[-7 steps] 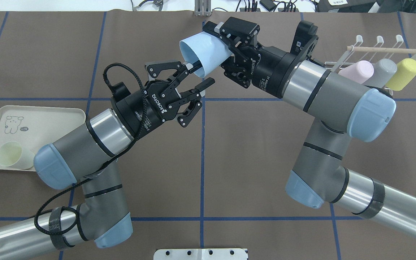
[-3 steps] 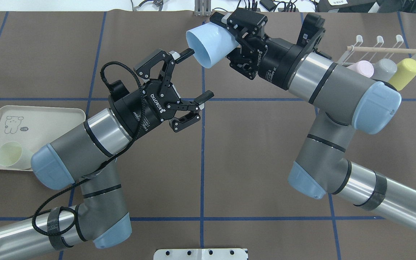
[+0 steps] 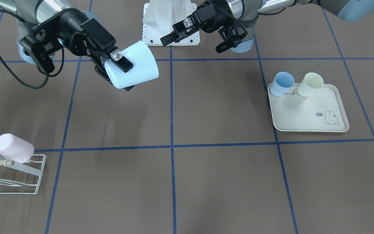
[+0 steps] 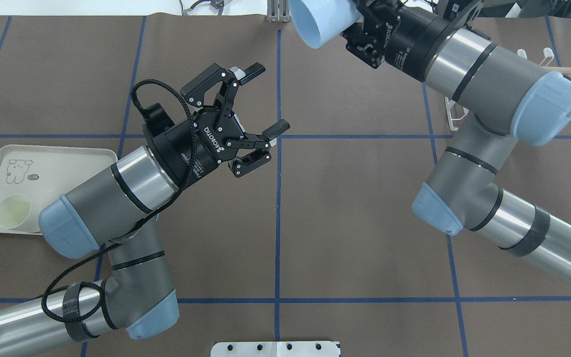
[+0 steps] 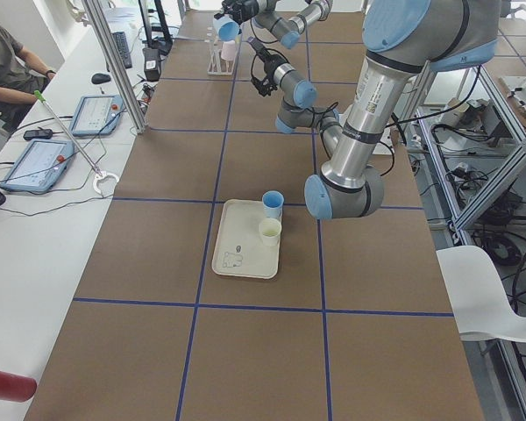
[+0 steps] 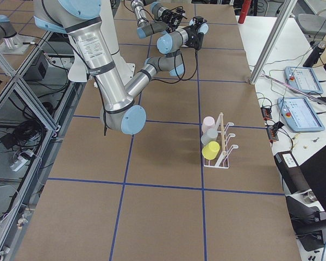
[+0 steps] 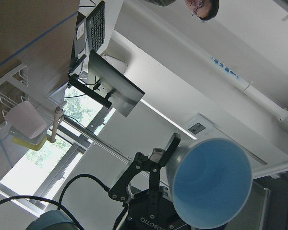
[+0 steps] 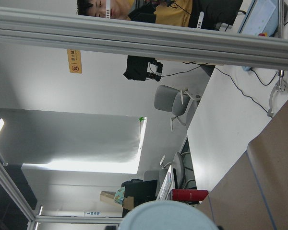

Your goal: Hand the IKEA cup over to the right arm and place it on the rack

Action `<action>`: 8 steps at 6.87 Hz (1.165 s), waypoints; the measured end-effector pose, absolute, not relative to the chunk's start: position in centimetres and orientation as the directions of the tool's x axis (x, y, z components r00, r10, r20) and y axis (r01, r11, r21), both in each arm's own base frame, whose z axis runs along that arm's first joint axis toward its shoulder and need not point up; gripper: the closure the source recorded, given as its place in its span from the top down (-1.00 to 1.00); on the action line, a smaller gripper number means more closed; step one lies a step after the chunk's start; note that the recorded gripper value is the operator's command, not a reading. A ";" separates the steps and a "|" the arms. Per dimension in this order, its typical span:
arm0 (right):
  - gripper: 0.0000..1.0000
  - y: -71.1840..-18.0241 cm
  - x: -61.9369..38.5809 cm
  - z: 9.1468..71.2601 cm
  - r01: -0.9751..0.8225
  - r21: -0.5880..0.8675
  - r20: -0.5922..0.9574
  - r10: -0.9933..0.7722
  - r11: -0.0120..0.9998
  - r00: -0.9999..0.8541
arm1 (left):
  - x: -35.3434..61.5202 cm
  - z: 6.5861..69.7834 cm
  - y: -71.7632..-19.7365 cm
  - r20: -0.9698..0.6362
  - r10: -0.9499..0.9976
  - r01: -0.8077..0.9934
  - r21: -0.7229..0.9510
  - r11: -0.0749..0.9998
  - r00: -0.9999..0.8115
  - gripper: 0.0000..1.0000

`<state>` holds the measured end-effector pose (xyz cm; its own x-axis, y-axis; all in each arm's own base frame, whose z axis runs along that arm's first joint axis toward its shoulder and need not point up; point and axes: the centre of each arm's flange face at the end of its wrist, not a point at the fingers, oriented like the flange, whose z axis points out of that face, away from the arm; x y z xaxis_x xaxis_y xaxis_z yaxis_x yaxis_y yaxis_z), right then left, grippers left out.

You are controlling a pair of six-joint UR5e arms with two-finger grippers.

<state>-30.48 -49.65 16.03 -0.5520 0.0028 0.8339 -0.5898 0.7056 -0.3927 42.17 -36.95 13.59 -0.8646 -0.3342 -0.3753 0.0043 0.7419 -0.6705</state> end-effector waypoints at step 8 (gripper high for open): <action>-1.00 -58.6 -17.5 33.9 -0.753 0.481 0.823 0.065 0.449 0.565 | 44.2 14.9 -39.1 -0.868 0.061 0.592 -0.284 0.754 -0.493 1.00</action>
